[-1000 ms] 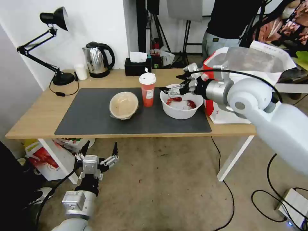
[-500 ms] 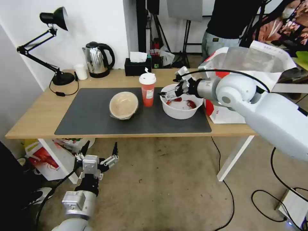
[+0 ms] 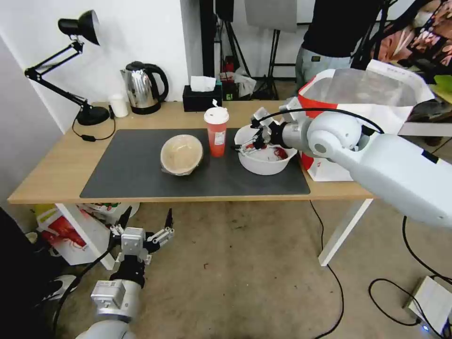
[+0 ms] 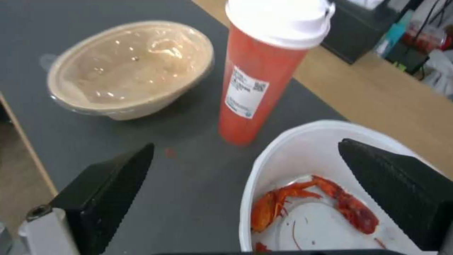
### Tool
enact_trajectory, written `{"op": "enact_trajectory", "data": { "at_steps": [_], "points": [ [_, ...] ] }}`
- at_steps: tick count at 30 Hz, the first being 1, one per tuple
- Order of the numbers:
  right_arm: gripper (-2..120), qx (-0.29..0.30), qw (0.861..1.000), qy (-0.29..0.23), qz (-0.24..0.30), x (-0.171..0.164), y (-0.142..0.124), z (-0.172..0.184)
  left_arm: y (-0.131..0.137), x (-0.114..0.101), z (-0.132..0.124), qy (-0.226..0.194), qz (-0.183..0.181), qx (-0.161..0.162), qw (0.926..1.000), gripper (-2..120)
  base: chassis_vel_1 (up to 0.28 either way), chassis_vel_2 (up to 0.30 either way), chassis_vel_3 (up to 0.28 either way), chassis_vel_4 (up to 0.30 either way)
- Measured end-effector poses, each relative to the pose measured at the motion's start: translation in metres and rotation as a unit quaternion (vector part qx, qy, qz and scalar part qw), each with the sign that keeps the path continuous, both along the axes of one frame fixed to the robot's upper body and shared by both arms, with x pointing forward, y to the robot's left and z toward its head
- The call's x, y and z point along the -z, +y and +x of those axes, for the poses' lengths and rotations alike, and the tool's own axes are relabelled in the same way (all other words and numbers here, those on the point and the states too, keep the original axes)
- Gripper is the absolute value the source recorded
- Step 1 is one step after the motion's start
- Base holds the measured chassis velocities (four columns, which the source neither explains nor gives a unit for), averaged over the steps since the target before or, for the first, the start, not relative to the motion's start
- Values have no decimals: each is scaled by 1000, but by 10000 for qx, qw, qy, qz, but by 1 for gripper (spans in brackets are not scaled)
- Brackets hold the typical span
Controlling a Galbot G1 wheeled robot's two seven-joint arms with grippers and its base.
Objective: Pick up the trash from the table and place it into the takeout bag.
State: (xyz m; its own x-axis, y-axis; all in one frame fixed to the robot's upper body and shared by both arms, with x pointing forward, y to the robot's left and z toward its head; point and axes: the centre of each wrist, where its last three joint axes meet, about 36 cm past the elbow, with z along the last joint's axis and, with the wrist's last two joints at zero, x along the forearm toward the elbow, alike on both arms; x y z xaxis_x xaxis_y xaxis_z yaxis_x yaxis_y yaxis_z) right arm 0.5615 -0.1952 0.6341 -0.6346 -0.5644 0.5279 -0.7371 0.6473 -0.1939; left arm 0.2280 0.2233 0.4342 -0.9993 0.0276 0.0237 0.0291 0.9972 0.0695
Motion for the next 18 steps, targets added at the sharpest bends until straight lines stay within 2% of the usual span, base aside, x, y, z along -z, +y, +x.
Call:
{"op": "enact_trajectory", "data": {
  "at_steps": [18],
  "points": [
    [100,553,9971,519,88,49,7,39,0,0,0,0,0,0,10000,100,0,0,0,0]
  ]
}}
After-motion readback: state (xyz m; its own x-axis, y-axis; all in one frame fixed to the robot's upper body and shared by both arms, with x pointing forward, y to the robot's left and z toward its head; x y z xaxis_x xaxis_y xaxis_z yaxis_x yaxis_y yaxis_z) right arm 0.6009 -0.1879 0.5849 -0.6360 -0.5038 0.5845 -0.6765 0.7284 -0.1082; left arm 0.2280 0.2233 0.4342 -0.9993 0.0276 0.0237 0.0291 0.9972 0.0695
